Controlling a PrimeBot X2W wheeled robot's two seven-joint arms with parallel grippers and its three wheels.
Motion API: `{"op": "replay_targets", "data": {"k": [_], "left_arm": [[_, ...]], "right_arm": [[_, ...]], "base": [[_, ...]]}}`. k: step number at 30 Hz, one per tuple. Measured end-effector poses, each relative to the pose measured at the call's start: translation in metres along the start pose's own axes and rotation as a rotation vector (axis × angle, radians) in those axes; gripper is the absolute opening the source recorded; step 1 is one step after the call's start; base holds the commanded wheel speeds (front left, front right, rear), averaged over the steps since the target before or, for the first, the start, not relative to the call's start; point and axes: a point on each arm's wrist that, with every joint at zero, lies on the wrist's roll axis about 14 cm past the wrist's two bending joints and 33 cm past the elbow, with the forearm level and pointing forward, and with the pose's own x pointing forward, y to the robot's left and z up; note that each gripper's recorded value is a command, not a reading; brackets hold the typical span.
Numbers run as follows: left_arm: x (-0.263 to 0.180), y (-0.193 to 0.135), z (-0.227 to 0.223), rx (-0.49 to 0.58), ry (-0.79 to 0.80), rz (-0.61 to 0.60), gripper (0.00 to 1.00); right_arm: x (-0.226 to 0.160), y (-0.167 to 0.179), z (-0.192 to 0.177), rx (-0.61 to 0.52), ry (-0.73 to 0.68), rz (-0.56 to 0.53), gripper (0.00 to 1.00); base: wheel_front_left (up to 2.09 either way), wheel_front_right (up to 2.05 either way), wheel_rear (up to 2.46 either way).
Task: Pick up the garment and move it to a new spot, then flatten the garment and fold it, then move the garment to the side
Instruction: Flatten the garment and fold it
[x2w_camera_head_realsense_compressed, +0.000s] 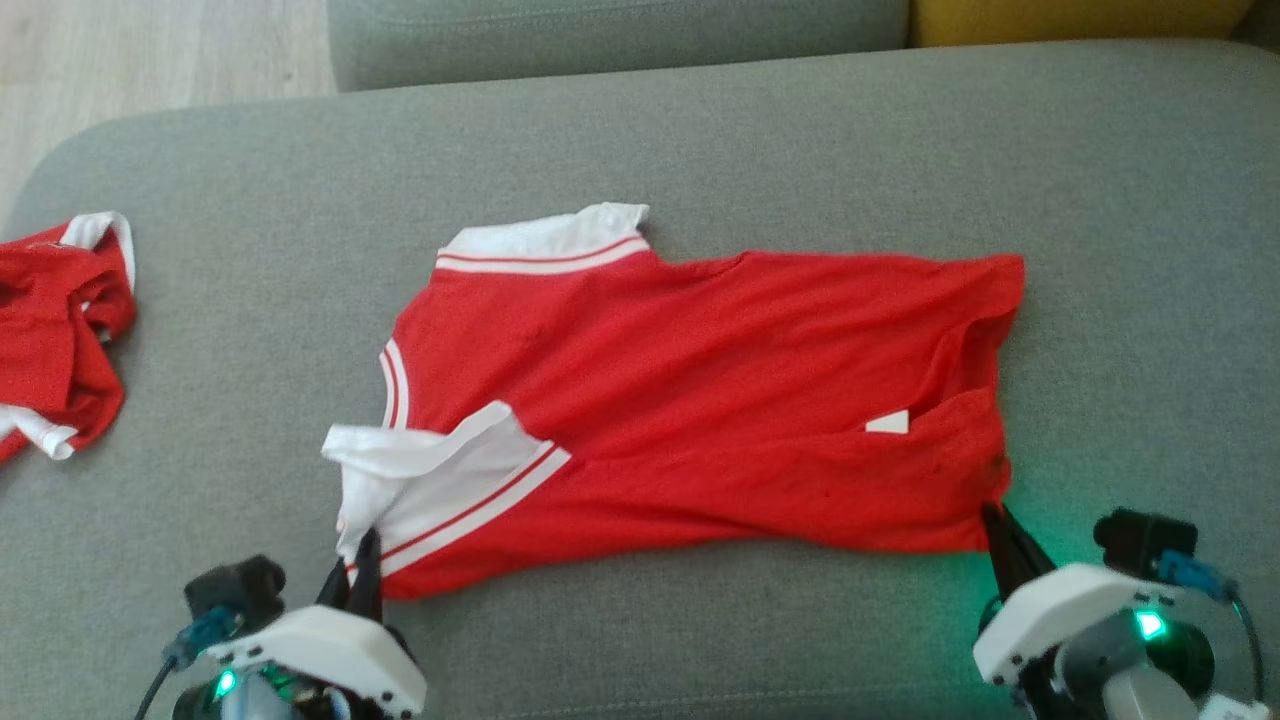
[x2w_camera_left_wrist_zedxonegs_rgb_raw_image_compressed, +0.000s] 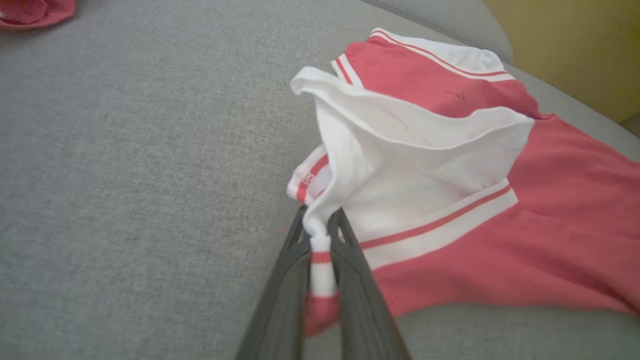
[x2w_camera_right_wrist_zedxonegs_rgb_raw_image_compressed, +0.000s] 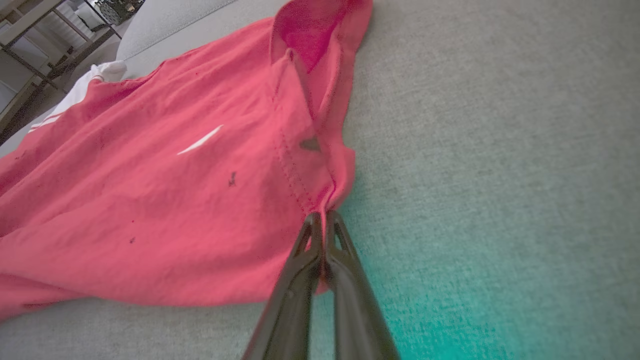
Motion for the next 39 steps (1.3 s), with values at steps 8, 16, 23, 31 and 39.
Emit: {"op": "replay_targets", "data": {"k": [8, 16, 23, 31, 39], "left_arm": [[-0.022, 0.012, -0.008, -0.011, 0.035, 0.041, 0.00], [-0.025, 0.006, -0.017, -0.019, 0.071, 0.019, 1.00], [-0.024, 0.000, 0.016, 0.027, -0.100, 0.003, 1.00], [-0.031, -0.021, 0.089, 0.129, -0.400, -0.044, 1.00], [-0.033, -0.026, 0.097, 0.147, -0.424, -0.050, 1.00]], "right_arm": [[-0.018, -0.005, -0.013, 0.016, 0.034, -0.013, 0.00], [-0.030, -0.010, -0.016, 0.032, 0.029, -0.029, 1.00], [-0.037, 0.015, 0.050, -0.053, -0.245, 0.047, 1.00], [-0.061, 0.058, 0.126, -0.193, -0.524, 0.172, 1.00], [-0.063, 0.069, 0.125, -0.208, -0.513, 0.204, 1.00]], "base": [[0.00, 0.00, 0.00], [0.00, 0.00, 0.00], [0.00, 0.00, 0.00], [0.00, 0.00, 0.00], [0.00, 0.00, 0.00]]}}
